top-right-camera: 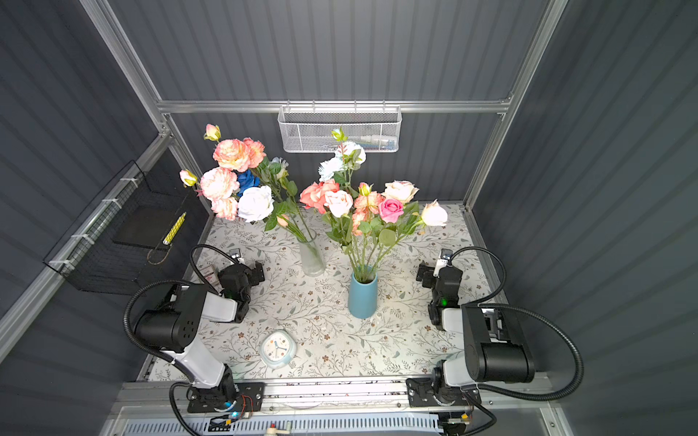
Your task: Arrange the flowers into the vase
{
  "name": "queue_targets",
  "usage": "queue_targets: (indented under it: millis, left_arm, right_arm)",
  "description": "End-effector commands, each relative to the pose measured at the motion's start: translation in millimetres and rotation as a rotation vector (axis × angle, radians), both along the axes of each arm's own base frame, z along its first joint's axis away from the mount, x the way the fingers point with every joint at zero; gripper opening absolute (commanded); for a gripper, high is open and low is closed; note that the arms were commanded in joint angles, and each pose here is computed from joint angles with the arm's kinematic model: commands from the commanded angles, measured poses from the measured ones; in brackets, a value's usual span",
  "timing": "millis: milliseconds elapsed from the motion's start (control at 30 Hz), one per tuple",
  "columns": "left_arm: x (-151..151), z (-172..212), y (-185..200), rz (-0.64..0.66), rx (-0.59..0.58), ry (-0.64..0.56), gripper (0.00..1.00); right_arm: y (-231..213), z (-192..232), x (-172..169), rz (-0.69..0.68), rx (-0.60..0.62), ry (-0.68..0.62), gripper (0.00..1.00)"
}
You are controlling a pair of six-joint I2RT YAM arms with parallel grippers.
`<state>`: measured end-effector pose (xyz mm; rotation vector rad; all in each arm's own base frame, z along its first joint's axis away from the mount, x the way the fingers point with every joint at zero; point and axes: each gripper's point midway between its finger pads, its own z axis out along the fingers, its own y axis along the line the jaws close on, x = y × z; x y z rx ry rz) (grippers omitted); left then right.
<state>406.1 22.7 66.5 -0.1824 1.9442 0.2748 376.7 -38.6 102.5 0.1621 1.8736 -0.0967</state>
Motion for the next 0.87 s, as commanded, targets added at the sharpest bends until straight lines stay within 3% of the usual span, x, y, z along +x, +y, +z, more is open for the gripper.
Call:
queue_targets:
  millis: [0,833]
  left_arm:
    - [3.2,1.2,-0.9,0.004,-0.005,-0.004,1.0]
    - [3.1,2.4,-1.2,0.004,-0.006,-0.009,1.0]
  right_arm:
    - [8.3,14.0,9.2,0.051,0.047,-0.046,0.99]
    - [5.6,17.2,7.0,0.033,0.042,-0.074,0.99]
